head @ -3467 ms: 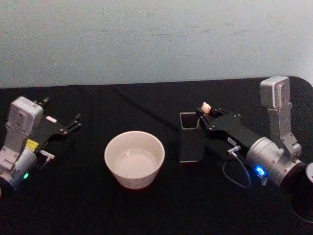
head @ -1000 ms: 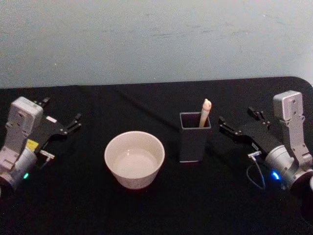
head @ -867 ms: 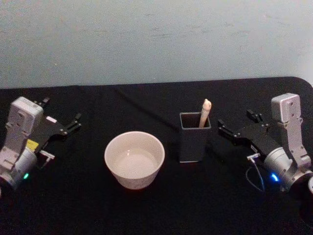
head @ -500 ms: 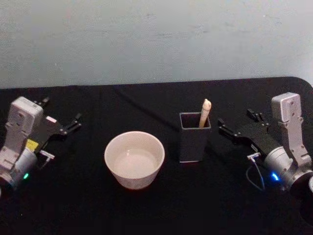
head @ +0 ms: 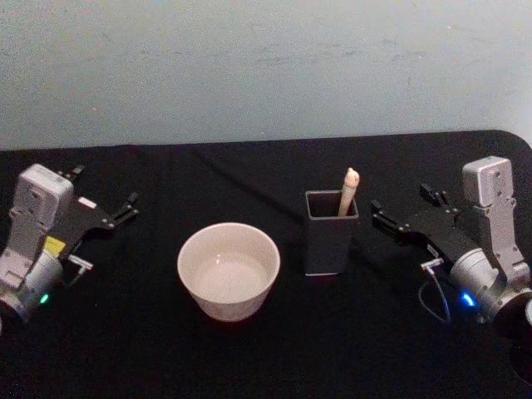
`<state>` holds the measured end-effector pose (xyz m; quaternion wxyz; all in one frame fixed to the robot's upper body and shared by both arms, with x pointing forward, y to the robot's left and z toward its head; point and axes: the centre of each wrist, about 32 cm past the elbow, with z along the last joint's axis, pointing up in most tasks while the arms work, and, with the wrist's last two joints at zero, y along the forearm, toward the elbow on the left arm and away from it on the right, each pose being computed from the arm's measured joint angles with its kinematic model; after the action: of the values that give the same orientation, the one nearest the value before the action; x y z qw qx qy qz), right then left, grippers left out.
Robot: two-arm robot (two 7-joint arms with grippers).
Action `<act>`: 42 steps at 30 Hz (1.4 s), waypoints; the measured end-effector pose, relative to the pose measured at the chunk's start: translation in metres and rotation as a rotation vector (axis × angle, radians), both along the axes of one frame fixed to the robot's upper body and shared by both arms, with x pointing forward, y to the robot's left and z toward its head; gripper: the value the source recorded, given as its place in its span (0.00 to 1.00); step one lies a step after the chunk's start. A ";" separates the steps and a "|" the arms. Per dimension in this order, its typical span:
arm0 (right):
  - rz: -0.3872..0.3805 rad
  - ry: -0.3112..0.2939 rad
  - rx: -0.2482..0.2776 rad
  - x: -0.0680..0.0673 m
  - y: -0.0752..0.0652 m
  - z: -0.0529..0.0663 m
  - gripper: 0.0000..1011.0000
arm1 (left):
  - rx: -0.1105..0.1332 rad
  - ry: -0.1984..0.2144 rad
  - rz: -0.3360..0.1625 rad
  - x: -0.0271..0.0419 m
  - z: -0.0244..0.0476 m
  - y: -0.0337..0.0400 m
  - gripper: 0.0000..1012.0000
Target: Pick up the stirring spoon with one hand, stir inside the cup, then place it back in its original position.
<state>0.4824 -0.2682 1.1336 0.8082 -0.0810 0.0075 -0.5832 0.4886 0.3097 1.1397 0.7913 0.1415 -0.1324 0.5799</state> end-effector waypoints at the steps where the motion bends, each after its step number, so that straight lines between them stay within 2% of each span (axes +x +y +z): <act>1: 0.000 0.000 0.000 0.000 0.000 0.000 0.99 | 0.000 0.000 0.000 0.0000 0.0000 0.0000 0.99; 42: 0.000 -0.001 0.001 0.000 0.000 0.000 0.99 | 0.000 0.000 0.000 0.0000 0.0000 0.0000 0.99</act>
<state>0.4824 -0.2683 1.1340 0.8083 -0.0803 0.0075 -0.5832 0.4886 0.3097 1.1398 0.7913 0.1415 -0.1324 0.5799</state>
